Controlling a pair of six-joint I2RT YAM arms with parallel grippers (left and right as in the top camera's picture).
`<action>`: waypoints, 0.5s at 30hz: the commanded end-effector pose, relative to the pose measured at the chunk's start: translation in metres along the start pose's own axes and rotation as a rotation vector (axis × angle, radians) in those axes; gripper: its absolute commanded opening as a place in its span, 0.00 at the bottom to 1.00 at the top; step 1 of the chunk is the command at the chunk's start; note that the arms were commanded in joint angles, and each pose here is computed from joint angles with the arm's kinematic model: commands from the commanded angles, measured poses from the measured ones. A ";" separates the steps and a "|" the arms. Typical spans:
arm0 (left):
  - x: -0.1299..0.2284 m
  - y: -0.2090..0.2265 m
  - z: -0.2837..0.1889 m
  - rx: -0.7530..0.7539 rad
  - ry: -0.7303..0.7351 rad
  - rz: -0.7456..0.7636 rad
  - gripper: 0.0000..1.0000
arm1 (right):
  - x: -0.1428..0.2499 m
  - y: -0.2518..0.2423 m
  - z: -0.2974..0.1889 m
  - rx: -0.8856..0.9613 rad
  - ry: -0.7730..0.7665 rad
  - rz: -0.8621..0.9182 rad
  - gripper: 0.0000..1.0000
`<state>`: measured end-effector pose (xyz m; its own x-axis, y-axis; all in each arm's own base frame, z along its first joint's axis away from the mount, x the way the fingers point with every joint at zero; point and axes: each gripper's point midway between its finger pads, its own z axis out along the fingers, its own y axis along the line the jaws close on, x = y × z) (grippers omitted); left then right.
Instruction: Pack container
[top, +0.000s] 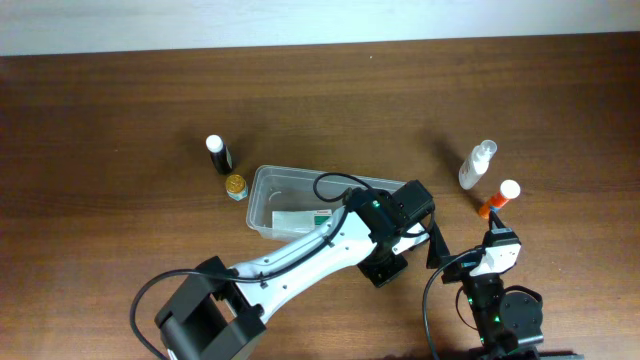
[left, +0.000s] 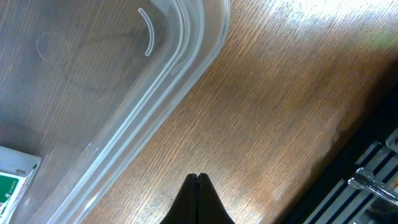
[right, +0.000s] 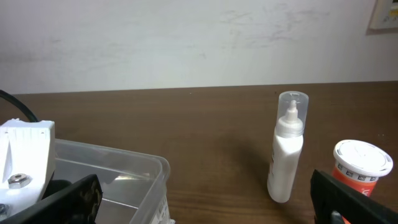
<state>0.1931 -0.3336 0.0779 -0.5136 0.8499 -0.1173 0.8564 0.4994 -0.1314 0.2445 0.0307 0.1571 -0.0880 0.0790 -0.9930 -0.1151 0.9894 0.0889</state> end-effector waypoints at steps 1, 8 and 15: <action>0.002 0.006 0.006 -0.026 0.014 -0.008 0.00 | 0.002 -0.001 0.000 0.001 0.002 -0.004 0.98; -0.007 0.023 0.005 -0.065 -0.024 -0.030 0.00 | 0.002 -0.001 0.000 0.002 0.002 -0.004 0.98; -0.020 0.037 0.002 -0.073 -0.084 -0.055 0.00 | 0.002 -0.001 0.000 0.001 0.002 -0.004 0.98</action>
<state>0.2279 -0.3377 0.0804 -0.5436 0.8138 -0.2054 0.8380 0.5400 -0.0783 0.2444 0.0314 0.1571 -0.0883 0.0786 -0.9930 -0.1193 0.9889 0.0889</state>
